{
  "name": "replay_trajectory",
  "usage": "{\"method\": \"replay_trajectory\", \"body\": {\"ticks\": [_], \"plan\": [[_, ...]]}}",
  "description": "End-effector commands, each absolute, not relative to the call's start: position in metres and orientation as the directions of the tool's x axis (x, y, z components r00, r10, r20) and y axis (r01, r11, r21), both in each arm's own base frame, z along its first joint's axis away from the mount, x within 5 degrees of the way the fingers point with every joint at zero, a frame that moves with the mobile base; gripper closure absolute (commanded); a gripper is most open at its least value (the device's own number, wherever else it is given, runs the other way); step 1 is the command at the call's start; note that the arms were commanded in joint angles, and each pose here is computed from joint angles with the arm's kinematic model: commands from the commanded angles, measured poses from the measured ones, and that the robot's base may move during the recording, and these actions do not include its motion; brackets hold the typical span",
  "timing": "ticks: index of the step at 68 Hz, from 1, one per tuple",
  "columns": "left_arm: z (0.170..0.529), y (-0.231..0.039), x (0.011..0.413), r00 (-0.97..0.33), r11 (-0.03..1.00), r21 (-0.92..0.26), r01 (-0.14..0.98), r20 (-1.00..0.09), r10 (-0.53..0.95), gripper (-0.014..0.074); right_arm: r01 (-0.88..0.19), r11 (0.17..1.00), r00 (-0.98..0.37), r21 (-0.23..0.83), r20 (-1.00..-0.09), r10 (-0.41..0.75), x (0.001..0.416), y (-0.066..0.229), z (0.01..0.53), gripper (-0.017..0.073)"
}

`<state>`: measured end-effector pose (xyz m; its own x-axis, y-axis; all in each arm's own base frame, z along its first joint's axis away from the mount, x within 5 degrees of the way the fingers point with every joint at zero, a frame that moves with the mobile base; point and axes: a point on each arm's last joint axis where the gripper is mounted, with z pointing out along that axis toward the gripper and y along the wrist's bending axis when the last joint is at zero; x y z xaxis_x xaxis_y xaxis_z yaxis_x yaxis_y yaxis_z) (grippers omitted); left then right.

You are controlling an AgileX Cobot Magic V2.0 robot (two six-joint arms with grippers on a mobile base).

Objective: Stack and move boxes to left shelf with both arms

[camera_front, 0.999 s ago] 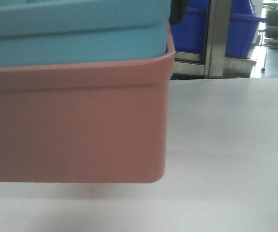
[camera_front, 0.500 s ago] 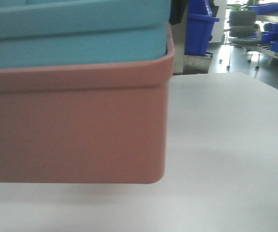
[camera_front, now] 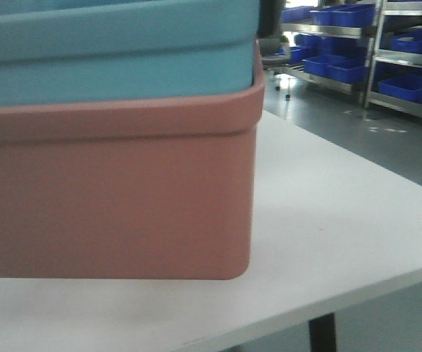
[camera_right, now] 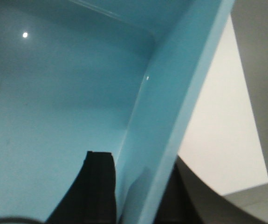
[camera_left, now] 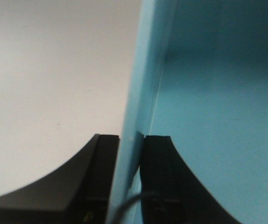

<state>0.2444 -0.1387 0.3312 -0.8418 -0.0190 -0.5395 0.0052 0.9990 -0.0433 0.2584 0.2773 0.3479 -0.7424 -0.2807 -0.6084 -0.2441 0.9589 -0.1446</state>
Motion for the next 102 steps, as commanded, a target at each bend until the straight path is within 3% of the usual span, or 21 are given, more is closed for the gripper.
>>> {"method": "replay_trajectory", "body": {"ticks": [1,102], "plan": [[0.3659,-0.1634,0.2415,-0.735,0.950,-0.286,0.121,-0.669,-0.108,0.0603,-0.354,0.932,-0.641,0.079,-0.746,-0.180,0.2461,0.2982,0.3818,0.0505],[0.3659,-0.1634,0.2415,-0.735,0.950,-0.286,0.121,-0.669,-0.108,0.0603,-0.354,0.932,-0.641,0.079,-0.746,-0.180,0.2461,0.2982,0.3818,0.0505]]}}
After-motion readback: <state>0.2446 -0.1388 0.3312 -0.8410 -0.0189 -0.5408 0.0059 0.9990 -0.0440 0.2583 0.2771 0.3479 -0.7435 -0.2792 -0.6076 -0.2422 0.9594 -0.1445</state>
